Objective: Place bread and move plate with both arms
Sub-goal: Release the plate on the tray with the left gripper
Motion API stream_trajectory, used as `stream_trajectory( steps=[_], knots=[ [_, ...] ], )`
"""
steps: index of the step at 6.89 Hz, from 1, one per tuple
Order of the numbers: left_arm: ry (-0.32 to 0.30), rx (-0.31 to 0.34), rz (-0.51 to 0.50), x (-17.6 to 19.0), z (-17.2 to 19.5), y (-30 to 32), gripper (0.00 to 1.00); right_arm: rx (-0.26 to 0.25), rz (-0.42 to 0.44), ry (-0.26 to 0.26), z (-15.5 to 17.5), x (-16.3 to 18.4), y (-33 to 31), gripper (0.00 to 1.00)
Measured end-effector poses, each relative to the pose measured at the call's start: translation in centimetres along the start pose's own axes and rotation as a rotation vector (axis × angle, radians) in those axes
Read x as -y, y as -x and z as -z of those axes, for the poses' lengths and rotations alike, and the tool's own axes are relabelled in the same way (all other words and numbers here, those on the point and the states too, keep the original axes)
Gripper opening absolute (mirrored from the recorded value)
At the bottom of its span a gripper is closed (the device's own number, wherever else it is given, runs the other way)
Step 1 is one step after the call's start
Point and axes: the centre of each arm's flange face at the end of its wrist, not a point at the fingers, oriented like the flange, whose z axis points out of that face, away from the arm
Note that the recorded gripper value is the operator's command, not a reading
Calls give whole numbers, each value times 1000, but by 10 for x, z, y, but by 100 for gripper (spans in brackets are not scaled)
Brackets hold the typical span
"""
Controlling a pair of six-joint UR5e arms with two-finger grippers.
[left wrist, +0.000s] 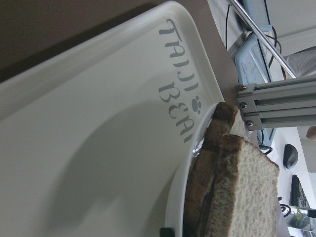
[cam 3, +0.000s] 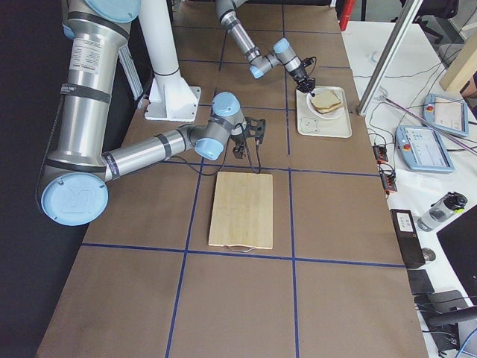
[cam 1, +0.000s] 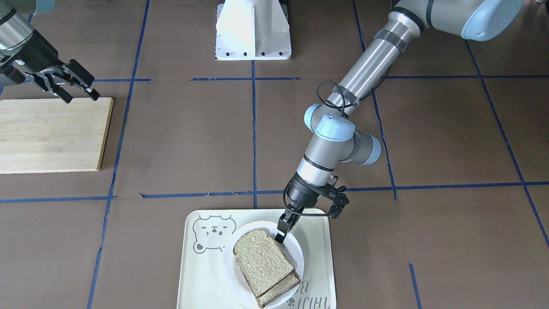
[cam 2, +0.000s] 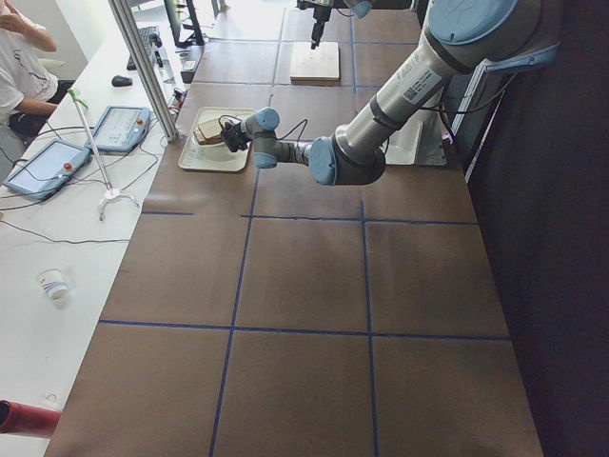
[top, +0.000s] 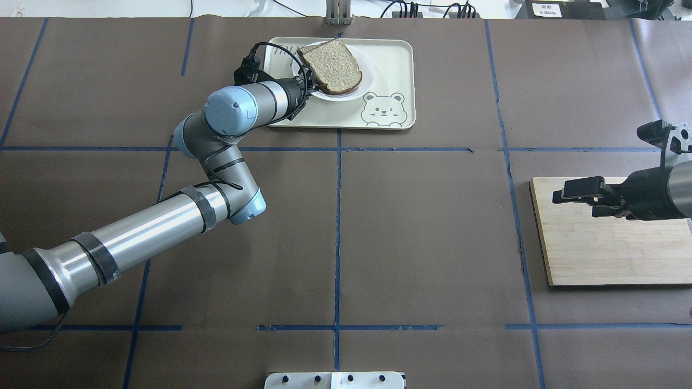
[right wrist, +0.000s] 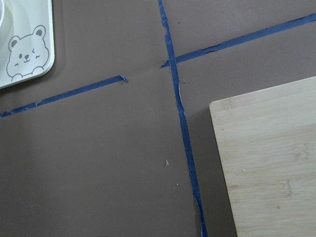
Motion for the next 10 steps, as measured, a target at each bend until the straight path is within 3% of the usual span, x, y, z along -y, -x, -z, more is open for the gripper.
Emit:
stream_trajectory(
  steps=[3,6,10],
  knots=[
    [17,16,-1,-12,-6,-2,9,-5,-2,0,-1,0,-3,100],
    [32,33,-9,-23,-8,9,31,-6,-2,0,-1,0,-3,100],
    [54,47,-45,-13,1,27,41,-1,0,-2,-1,1,0,100]
  ],
)
